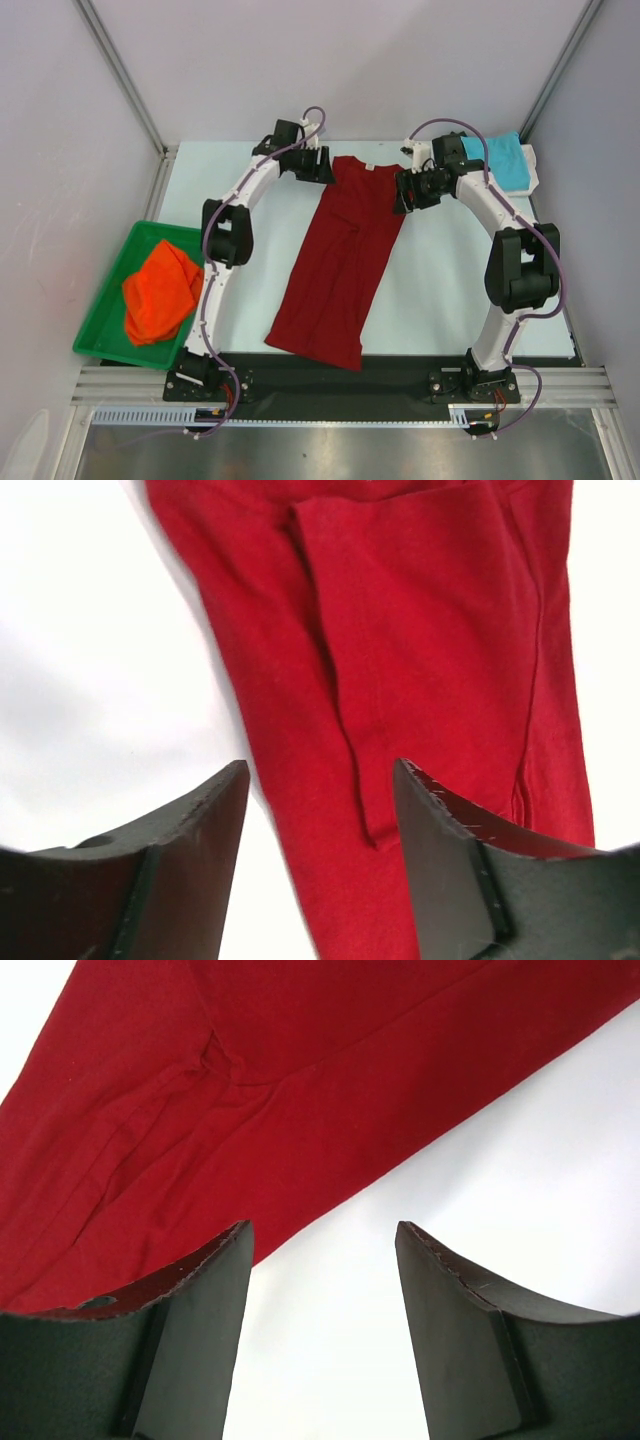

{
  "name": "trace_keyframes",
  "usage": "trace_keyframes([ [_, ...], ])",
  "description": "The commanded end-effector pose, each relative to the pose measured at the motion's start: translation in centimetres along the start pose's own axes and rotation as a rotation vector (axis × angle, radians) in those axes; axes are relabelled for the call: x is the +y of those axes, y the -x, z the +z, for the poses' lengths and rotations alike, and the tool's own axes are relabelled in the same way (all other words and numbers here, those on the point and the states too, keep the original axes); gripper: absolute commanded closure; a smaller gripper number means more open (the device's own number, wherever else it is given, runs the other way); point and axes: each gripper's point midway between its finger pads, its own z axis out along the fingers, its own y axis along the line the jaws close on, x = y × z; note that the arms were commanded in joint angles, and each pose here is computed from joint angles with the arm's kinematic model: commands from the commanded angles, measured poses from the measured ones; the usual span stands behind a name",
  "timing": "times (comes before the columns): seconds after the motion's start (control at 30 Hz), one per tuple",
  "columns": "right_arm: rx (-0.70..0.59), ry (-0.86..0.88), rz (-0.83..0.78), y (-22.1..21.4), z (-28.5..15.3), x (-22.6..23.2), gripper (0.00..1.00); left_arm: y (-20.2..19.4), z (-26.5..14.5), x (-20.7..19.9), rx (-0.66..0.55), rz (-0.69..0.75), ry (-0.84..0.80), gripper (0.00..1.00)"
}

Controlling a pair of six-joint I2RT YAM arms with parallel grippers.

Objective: Fold and stack the t-shirts
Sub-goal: Fold the tshirt

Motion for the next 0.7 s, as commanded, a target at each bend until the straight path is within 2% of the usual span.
trace_keyframes([
  [0.0,-0.053,-0.013,-0.041,2.1,-0.8,0.2,0.35,0.4,-0.3,0.4,-0.02,-0.03,-0.038,0.36],
  [0.43,-0.019,-0.021,-0.065,1.8,0.9,0.5,0.35,-2.4,2.6,1.5,0.025,-0.058,-0.091,0.45],
  [0.6,-0.019,-0.031,-0.073,2.2,1.4,0.2,0.34,-3.2,3.4,1.0,0.037,-0.06,-0.126,0.56],
  [0.67,-0.018,-0.036,-0.073,2.3,1.6,0.0,0.34,-3.1,3.7,0.9,0.032,-0.063,-0.133,0.66],
])
